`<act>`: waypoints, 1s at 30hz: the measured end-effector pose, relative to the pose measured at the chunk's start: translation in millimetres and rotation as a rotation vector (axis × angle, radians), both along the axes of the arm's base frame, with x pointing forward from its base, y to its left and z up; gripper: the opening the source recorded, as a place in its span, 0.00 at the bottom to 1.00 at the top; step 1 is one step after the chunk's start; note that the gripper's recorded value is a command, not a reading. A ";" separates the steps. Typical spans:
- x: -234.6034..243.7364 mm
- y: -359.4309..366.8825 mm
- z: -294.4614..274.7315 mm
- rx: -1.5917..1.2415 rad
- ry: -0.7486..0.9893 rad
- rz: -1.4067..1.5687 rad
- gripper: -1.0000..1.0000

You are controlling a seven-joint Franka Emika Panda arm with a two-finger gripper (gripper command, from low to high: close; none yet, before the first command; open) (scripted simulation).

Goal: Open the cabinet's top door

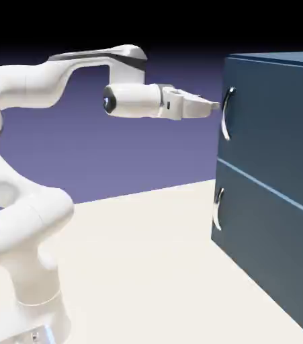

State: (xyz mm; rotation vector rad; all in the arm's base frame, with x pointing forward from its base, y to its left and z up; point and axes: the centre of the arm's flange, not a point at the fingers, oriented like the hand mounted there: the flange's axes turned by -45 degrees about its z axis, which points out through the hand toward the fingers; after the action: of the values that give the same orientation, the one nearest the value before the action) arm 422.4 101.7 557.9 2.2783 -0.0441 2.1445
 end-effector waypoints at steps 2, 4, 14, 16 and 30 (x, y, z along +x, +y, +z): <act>7.2 8.3 -9.4 -0.004 -0.015 0.000 0.50; 14.8 16.4 -19.8 -0.007 -0.029 -0.001 0.50; 66.4 35.8 -50.5 -0.014 -0.060 -0.008 0.50; 86.0 34.2 -50.7 -0.012 -0.060 -0.008 0.00; 24.7 13.3 -50.9 -0.008 -0.064 0.125 0.00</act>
State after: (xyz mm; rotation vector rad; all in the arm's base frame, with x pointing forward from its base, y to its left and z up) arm 447.1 115.0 507.1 2.2651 0.1081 2.2718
